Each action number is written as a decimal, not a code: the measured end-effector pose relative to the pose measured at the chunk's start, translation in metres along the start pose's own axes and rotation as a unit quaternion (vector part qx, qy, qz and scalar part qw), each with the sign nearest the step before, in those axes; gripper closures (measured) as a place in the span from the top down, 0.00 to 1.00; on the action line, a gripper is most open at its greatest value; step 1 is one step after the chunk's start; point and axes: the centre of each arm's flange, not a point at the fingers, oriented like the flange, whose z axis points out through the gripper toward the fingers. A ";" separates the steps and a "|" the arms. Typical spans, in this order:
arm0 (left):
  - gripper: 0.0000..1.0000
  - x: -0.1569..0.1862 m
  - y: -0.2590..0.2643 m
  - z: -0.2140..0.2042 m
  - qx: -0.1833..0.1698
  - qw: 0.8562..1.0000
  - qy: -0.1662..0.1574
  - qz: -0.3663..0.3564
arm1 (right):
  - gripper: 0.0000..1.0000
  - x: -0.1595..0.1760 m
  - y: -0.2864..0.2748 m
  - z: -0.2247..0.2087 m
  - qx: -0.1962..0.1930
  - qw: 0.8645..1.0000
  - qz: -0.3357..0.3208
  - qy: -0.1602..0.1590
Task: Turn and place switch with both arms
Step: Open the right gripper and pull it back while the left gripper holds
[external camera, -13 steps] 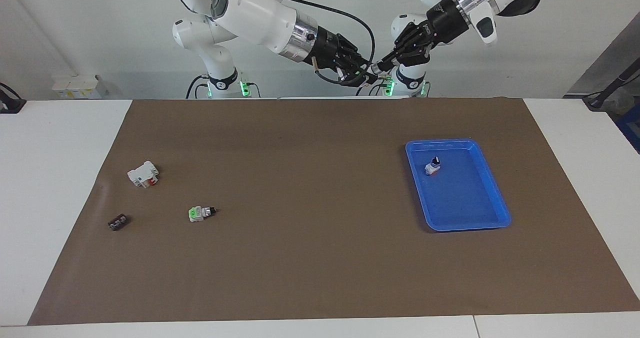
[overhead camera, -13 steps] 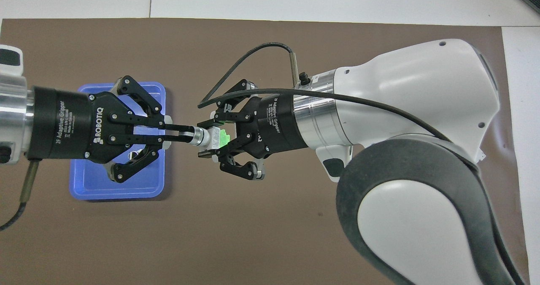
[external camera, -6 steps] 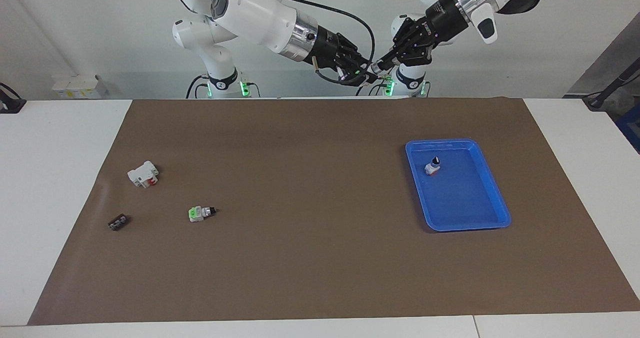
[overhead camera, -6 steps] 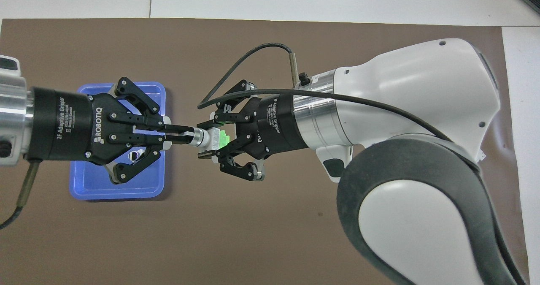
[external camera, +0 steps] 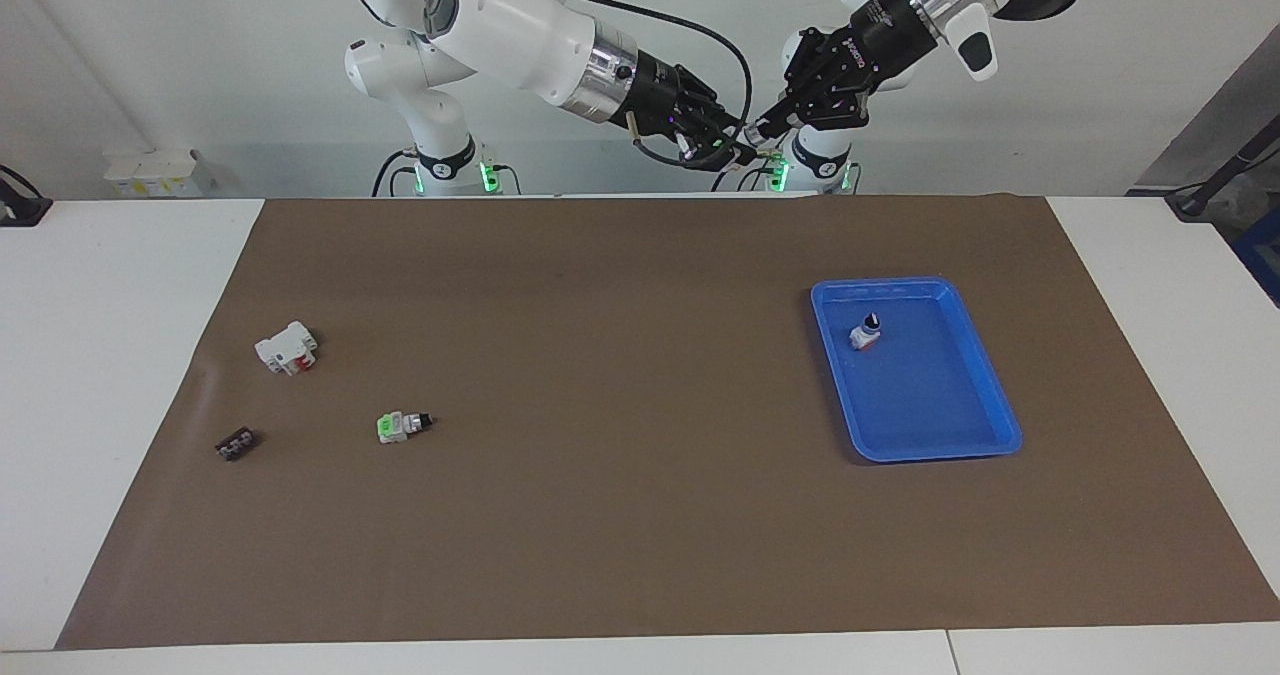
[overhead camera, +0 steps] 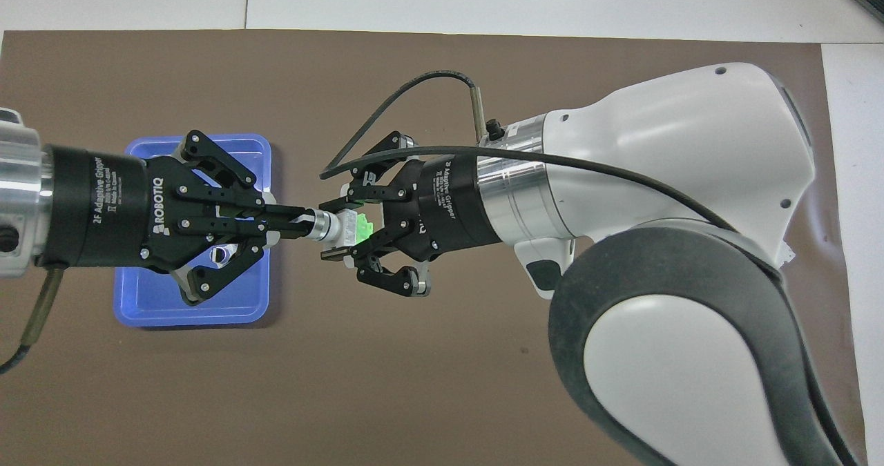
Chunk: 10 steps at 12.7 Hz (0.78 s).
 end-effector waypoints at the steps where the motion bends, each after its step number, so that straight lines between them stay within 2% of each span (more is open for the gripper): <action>1: 0.10 0.000 -0.001 0.000 -0.001 1.000 0.002 -0.002 | 0.42 0.000 0.000 0.001 0.000 1.000 0.000 0.000; 7: 0.10 -0.001 -0.003 0.000 -0.007 1.000 0.013 -0.006 | 0.42 0.000 0.000 0.004 -0.003 1.000 0.000 0.000; 10: 0.10 -0.002 -0.007 0.002 -0.015 0.999 0.041 0.004 | 0.42 0.003 -0.001 0.013 -0.009 1.000 0.003 0.002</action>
